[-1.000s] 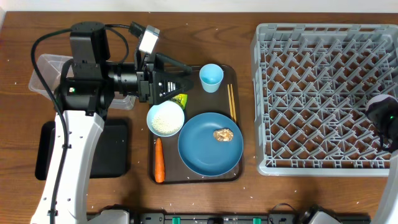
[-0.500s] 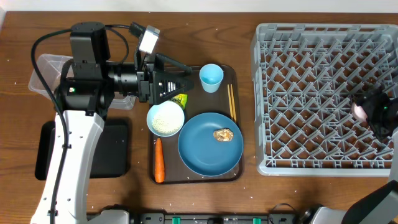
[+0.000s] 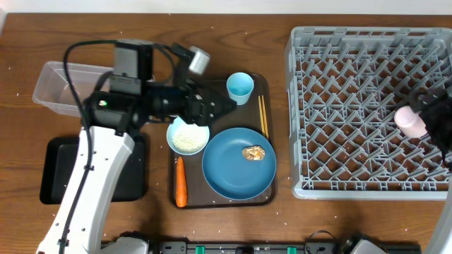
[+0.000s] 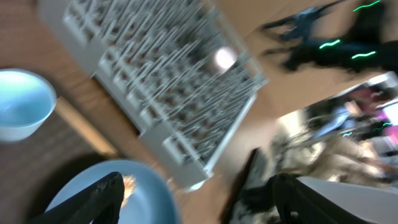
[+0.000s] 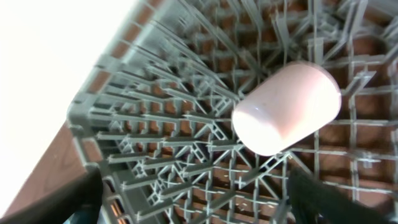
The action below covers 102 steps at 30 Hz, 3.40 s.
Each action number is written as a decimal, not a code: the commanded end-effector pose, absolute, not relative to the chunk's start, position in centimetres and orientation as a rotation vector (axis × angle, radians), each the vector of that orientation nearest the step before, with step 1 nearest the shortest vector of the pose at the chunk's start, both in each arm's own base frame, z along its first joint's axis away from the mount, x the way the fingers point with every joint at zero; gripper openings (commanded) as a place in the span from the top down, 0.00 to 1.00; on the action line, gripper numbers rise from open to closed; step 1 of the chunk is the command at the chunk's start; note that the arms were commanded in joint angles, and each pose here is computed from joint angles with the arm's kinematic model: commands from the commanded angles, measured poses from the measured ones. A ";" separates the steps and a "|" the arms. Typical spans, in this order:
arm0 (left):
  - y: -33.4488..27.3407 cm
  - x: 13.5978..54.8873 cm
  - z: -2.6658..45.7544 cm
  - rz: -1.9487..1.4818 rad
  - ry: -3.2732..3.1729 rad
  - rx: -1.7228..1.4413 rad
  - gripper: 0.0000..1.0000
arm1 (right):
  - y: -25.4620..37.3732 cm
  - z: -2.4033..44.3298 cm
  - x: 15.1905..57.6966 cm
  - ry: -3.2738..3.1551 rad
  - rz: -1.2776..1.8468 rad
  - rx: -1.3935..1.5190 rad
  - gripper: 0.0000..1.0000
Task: Sort waste into correct bins and load items into the dishwasher rack
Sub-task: 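Carry the pink cup with the right gripper into the rack, then reach the left gripper to the light-blue cup and grasp it, then lift the light-blue cup and hand it to the right gripper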
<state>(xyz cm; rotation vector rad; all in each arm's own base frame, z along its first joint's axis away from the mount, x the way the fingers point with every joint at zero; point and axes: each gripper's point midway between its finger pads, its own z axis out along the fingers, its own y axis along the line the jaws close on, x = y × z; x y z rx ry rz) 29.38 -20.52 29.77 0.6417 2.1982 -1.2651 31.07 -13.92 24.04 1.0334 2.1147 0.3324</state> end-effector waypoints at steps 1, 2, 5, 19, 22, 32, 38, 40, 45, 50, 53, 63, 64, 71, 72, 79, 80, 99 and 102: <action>-19.9 30.1 28.0 -1.027 2.244 0.695 0.23 | -14.5 25.0 29.9 2.090 0.263 1.060 0.39; -20.0 30.1 27.8 -1.018 2.250 0.698 0.23 | -14.0 24.6 30.0 2.110 0.283 1.059 0.50; -20.1 30.1 27.8 -1.013 2.249 0.703 0.23 | -12.7 22.4 30.1 2.218 0.303 1.043 0.72; -19.9 29.4 27.3 -1.028 2.296 0.688 0.22 | -16.2 13.7 32.9 2.359 0.101 1.235 0.99; -19.9 29.4 27.3 -1.028 2.296 0.688 0.22 | -18.9 13.8 31.7 2.305 -0.017 1.314 0.99; -19.9 29.4 27.3 -1.027 2.294 0.688 0.22 | -20.8 16.6 30.2 2.145 0.064 1.410 0.93; -18.3 30.8 26.0 -0.851 2.351 0.634 0.21 | -15.6 21.7 32.3 2.130 0.324 1.112 0.76; -17.8 31.2 25.6 -0.798 2.365 0.618 0.22 | -14.3 23.1 31.8 2.128 0.321 1.056 0.73; -16.6 32.5 24.4 -0.650 2.406 0.582 0.22 | -10.9 24.6 30.4 2.162 0.404 0.966 0.79; -18.3 34.9 21.5 -0.601 2.428 0.622 0.23 | -6.4 25.4 29.7 2.244 0.567 0.727 0.57; -19.3 38.0 19.1 -0.529 2.431 0.578 0.23 | -4.7 24.8 28.9 2.302 0.616 0.690 0.41; -20.1 45.1 12.1 -0.432 2.462 0.250 0.26 | -2.1 23.7 27.7 2.413 0.653 0.590 0.35; -20.1 45.6 11.5 -0.416 2.459 0.242 0.26 | -2.0 23.6 27.6 2.418 0.656 0.594 0.35; -20.2 46.4 7.0 -0.385 2.517 0.236 0.30 | -2.0 23.2 27.0 2.448 0.643 0.603 0.34; -20.2 46.2 6.2 -0.384 2.537 0.228 0.31 | -2.0 23.1 26.9 2.452 0.638 0.603 0.34; -20.0 45.5 3.8 -0.385 2.613 0.176 0.66 | -1.9 23.0 26.7 2.462 0.639 0.600 0.34; -20.0 45.5 4.1 -0.390 2.607 0.177 0.70 | -1.9 23.0 26.7 2.463 0.639 0.601 0.34; -20.6 34.9 28.6 -0.961 2.250 0.396 0.94 | 3.8 26.6 26.5 2.319 0.916 0.036 0.46; -21.1 31.7 32.6 -1.187 2.125 0.517 0.94 | 7.4 29.3 25.5 2.151 1.080 -0.263 0.46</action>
